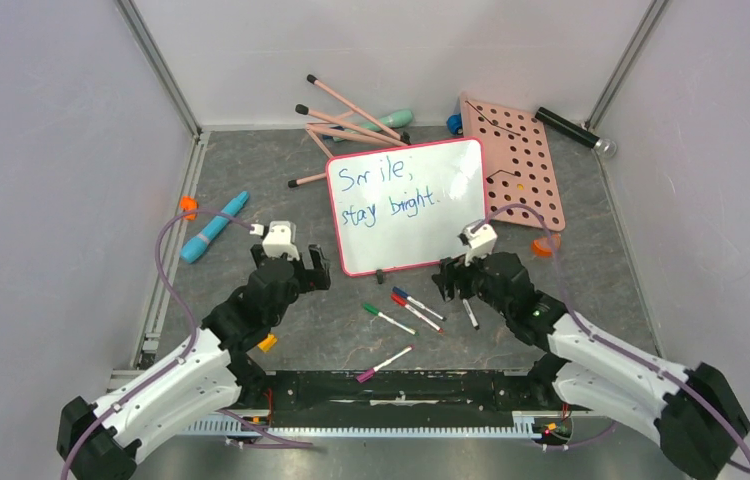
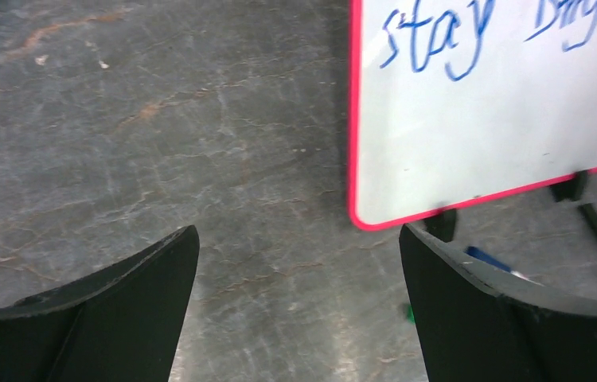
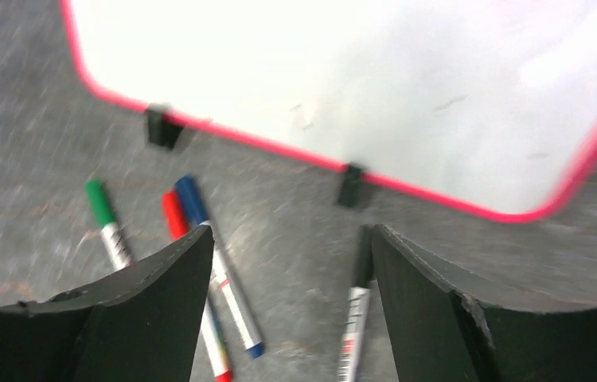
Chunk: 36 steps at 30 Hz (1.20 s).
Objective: Write a sentence on the whiteboard
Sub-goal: Place the whiteboard marker at the center of the board, then reset both arms
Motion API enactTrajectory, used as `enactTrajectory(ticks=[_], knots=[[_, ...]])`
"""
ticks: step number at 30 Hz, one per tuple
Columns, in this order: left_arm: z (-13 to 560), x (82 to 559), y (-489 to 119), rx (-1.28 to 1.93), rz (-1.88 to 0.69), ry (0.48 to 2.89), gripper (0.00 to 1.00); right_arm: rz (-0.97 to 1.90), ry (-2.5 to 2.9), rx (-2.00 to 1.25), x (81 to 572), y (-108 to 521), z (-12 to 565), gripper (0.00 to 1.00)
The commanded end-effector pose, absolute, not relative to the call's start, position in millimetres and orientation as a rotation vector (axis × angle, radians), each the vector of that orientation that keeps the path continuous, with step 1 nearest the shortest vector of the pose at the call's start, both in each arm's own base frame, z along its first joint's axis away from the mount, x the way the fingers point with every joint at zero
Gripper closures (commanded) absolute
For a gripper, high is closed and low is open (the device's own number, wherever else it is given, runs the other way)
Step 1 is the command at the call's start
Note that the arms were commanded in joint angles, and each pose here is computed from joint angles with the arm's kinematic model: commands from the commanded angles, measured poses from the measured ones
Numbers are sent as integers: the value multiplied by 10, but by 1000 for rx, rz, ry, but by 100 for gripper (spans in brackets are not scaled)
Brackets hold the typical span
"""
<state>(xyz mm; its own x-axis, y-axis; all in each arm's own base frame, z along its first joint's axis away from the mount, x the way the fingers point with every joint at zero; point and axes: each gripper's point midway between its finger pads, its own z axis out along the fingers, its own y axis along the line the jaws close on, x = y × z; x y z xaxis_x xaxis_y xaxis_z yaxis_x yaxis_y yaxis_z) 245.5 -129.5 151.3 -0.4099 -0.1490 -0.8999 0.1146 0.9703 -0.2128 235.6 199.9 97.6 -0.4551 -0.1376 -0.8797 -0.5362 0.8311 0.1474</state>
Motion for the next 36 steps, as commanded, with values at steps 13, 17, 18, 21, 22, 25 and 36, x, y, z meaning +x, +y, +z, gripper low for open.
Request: enactTrajectory(ticks=[13, 17, 18, 21, 22, 25, 36], knots=[[1596, 2820, -327, -137, 181, 1643, 0, -305, 1641, 325, 2707, -254, 1391, 30], [1393, 2928, -117, -184, 216, 1643, 0, -274, 1581, 233, 2738, -360, 1245, 32], [1324, 2952, -115, -154, 215, 1638, 0, -261, 1565, 136, 2741, -302, 1187, 30], [1244, 3034, -57, -94, 299, 1615, 0, -282, 1497, 24, 2654, -263, 1098, 27], [1248, 3078, -31, -106, 319, 1607, 0, -281, 1464, 50, 2623, -289, 1135, 27], [1275, 3229, -91, -82, 272, 1591, 0, -302, 1494, 48, 2618, -315, 1056, 26], [1052, 3508, 53, -117, 144, 1583, 0, -291, 1520, 116, 2735, -418, 998, 26]])
